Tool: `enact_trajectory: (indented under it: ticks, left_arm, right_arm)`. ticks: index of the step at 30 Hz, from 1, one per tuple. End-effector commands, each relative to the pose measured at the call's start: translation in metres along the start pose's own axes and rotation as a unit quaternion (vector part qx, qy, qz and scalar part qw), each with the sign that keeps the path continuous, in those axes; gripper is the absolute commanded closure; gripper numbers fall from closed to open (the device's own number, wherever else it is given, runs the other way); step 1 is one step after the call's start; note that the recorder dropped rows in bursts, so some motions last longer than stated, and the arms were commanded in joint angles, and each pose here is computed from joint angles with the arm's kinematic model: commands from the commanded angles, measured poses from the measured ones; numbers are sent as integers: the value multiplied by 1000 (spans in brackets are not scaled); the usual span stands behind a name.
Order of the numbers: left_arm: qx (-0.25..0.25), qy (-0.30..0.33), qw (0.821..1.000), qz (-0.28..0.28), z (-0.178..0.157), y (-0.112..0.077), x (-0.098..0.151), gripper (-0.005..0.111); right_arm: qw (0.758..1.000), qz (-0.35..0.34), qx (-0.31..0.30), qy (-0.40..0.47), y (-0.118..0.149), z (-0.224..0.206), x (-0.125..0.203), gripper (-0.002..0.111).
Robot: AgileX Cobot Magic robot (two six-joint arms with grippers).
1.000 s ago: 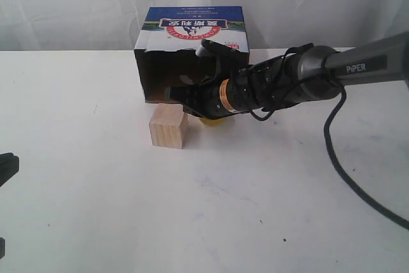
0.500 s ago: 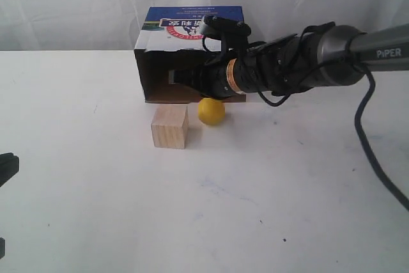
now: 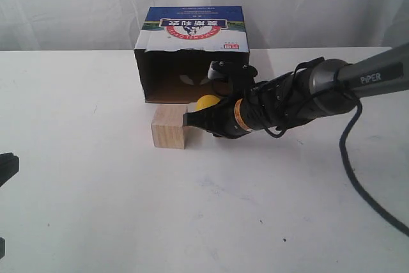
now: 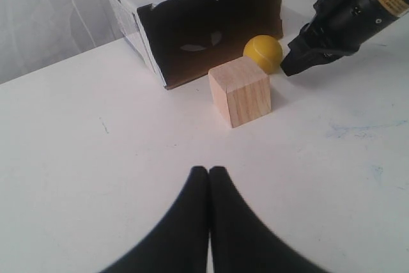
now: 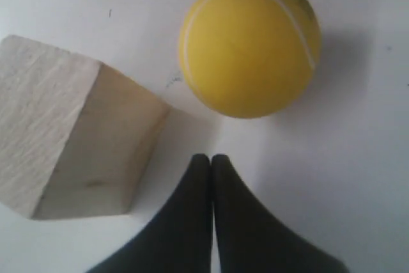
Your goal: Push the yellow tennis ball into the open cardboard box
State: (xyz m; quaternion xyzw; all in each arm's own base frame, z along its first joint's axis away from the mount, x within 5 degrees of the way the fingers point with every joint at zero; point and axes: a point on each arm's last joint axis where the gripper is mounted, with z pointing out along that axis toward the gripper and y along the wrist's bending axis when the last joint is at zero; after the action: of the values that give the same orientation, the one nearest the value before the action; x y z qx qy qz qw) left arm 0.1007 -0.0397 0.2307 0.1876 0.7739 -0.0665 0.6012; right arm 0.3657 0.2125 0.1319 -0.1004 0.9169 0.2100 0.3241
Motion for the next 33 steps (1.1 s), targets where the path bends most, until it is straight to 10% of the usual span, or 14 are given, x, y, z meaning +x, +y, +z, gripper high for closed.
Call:
enact_trajectory:
  ticks: [1, 5, 12, 29, 33]
  left_arm:
    - [6, -3, 1000, -15, -1, -1, 1, 107]
    - [6, -3, 1000, -15, -1, -1, 1, 107]
    - [6, -3, 1000, -15, -1, -1, 1, 107]
    - [5, -2, 1000, -15, -1, -1, 1, 107]
    - [5, -2, 1000, -15, -1, -1, 1, 107]
  right_arm:
    - [999, -15, 33, -22, -6, 16, -10, 108]
    - [989, -27, 110, -91, -24, 31, -46, 108]
    - [989, -25, 48, -134, -14, 9, -86, 108]
    - [996, -37, -32, -76, -1, -4, -61, 108]
    - [993, -69, 46, -83, -13, -60, -37, 108]
